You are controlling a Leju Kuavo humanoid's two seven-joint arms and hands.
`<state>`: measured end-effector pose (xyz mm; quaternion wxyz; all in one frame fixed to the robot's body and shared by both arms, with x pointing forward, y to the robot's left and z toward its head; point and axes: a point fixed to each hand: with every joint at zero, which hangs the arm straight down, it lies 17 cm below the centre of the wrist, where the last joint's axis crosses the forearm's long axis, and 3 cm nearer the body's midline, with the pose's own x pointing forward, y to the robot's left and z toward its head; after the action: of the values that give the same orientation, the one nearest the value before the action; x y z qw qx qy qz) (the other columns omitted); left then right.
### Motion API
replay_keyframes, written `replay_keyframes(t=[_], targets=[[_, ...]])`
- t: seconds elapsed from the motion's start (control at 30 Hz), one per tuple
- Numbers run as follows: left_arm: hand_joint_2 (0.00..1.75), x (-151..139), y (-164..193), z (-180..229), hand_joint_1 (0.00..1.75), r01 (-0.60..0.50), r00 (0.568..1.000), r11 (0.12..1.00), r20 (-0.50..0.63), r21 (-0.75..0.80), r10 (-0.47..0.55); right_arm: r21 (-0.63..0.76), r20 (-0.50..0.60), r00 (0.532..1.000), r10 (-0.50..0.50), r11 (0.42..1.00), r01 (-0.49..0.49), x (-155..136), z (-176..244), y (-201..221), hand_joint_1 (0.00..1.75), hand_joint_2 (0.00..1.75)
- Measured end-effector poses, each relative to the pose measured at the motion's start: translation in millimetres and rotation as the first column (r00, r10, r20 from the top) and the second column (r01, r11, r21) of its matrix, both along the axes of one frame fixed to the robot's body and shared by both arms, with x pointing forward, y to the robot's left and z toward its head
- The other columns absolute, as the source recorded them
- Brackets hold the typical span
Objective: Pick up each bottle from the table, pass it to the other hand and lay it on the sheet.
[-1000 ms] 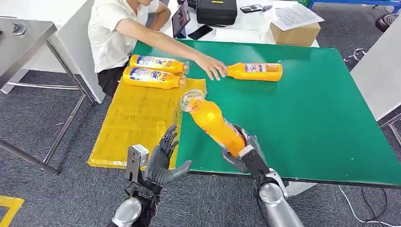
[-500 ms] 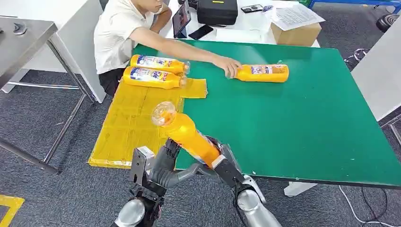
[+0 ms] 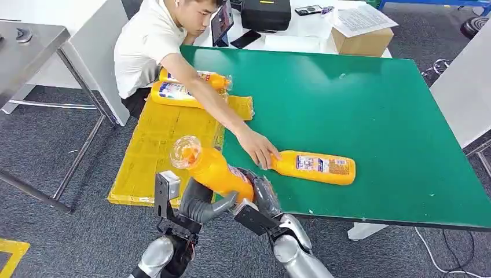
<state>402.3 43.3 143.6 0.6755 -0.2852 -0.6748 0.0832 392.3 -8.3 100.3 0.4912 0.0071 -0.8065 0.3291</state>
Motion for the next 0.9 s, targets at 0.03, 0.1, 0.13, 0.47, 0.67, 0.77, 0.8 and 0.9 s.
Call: replay_keyframes(t=[0.03, 0.1, 0.13, 0.47, 0.67, 0.77, 0.8, 0.9], targets=[[1.75, 0.7, 1.0, -0.4, 0.0, -0.002, 1.0, 1.0, -0.008, -0.011, 0.001, -0.003, 0.001, 1.0, 0.005, 1.0, -0.005, -0.6, -0.3, 1.6, 1.75, 1.75], [1.75, 3.7, 3.6, -0.4, 0.0, -0.007, 1.0, 0.999, -0.029, -0.043, 0.006, -0.01, 0.015, 1.0, 0.017, 1.0, -0.016, -3.4, 0.6, 6.3, 1.75, 1.75], [1.75, 5.7, 5.5, 0.1, 0.0, -0.011, 0.999, 0.998, -0.039, -0.062, 0.009, -0.013, 0.023, 1.0, 0.018, 1.0, -0.017, -4.6, 1.7, 8.9, 1.75, 1.75], [1.75, 15.0, 16.3, 5.0, 1.75, -0.044, 0.997, 0.99, -0.061, -0.131, 0.036, -0.003, 0.043, 0.999, 0.019, 1.0, -0.019, -5.0, 9.2, 21.3, 0.07, 1.75], [1.75, 23.8, 27.0, 17.2, 1.75, -0.081, 0.996, 0.985, -0.033, -0.152, 0.077, 0.023, 0.038, 0.997, 0.062, 0.998, -0.063, -19.2, 8.6, 37.7, 0.0, 1.75], [1.75, 25.0, 31.0, 18.5, 1.75, -0.097, 0.995, 0.983, -0.028, -0.154, 0.094, 0.022, 0.054, 0.997, 0.059, 0.998, -0.061, -21.7, 10.0, 40.0, 0.0, 1.75], [1.75, 25.5, 32.7, 18.9, 1.75, -0.103, 0.995, 0.983, -0.027, -0.154, 0.1, 0.027, 0.052, 0.997, 0.063, 0.998, -0.064, -23.1, 10.0, 41.3, 0.0, 1.75], [1.75, 27.2, 40.1, 20.1, 1.75, -0.126, 0.992, 0.979, -0.025, -0.161, 0.124, 0.046, 0.035, 0.997, 0.072, 0.996, -0.074, -26.9, 9.4, 44.9, 0.0, 1.75]])
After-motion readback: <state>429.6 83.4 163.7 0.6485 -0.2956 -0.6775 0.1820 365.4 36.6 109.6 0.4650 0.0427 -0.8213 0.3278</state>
